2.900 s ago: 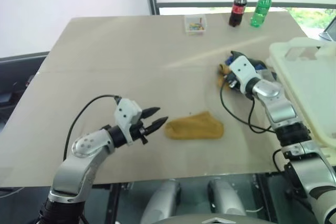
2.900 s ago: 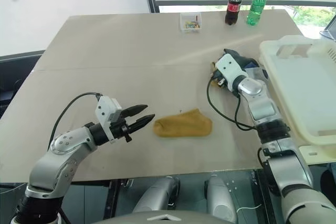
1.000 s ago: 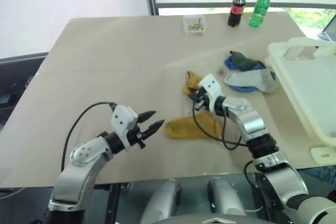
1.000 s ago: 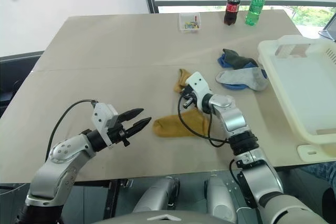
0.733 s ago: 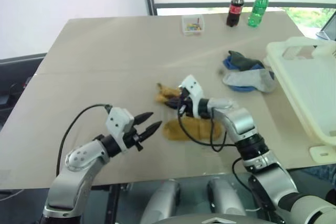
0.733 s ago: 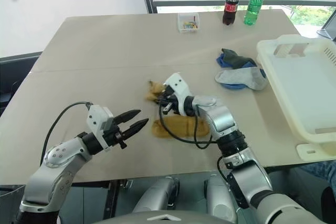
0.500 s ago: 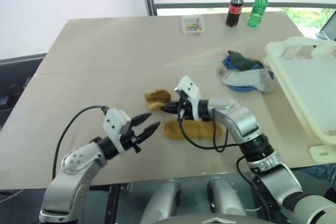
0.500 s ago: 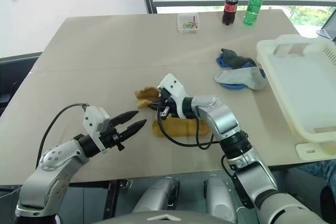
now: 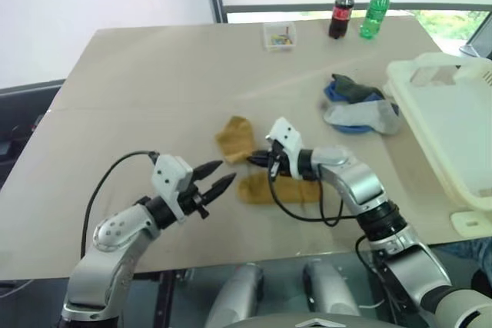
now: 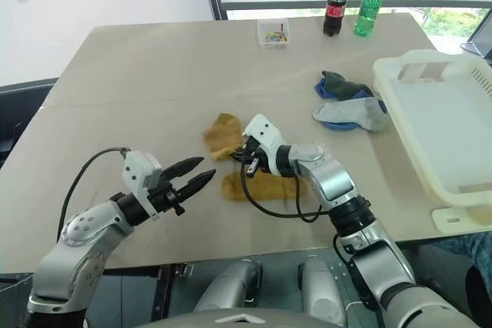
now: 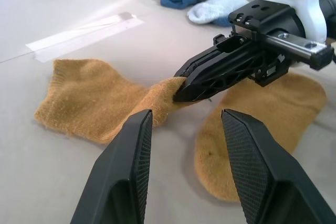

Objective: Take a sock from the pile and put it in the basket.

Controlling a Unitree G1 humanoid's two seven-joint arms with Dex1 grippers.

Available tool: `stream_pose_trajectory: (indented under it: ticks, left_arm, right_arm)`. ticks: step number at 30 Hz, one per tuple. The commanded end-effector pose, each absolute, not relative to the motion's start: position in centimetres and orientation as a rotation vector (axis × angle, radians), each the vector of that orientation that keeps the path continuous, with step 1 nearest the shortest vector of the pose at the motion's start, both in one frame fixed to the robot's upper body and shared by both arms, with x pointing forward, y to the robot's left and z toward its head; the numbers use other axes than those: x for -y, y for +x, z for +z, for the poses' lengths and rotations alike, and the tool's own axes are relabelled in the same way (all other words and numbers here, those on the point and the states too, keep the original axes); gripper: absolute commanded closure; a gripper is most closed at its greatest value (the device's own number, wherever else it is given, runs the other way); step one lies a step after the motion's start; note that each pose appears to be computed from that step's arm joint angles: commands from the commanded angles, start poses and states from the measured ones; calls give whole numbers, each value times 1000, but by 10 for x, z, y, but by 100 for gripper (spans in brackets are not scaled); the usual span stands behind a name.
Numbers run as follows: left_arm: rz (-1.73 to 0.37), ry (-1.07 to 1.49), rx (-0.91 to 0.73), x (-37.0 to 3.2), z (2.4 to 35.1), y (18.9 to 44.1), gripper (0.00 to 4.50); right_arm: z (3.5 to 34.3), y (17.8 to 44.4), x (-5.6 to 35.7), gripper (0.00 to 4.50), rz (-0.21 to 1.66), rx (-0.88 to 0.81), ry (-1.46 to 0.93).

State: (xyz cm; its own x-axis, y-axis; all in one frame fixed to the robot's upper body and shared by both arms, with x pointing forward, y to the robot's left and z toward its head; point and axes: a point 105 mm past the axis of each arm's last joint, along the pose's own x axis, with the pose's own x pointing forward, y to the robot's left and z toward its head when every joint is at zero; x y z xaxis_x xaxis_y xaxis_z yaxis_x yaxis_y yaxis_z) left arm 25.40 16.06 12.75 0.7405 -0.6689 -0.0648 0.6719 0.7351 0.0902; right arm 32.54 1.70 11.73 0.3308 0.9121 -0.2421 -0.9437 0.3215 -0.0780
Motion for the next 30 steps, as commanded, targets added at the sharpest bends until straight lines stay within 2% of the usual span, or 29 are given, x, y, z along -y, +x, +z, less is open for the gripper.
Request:
stream_pose_trajectory:
  ticks: [1, 3, 4, 7, 13, 17, 22, 30]
  left_arm:
    - [-719, 101, 2, -163, 136, 256, 230]
    - [-718, 103, 2, -163, 136, 256, 230]
    - [-717, 103, 1, -163, 136, 256, 230]
    - [-710, 106, 0, -164, 136, 257, 230]
    - [-688, 103, 2, -168, 136, 256, 230]
    - [-681, 105, -1, -169, 134, 256, 230]
    - [-675, 108, -2, -171, 133, 256, 230]
    - [-670, 114, -6, -173, 131, 256, 230]
  right_arm:
    - [130, 325, -20, 416, 1247, -86, -235]
    - [131, 323, -21, 345, 1262, -78, -237]
    - [131, 324, -21, 290, 1251, -65, -252]
    - [134, 327, -20, 170, 1230, -58, -258]
    - [158, 323, -9, 170, 1282, -29, -206]
    - [166, 324, -7, 170, 1279, 35, -296]
    - [143, 323, -5, 170, 1274, 16, -414]
    - [117, 339, 1, 170, 1203, 27, -567]
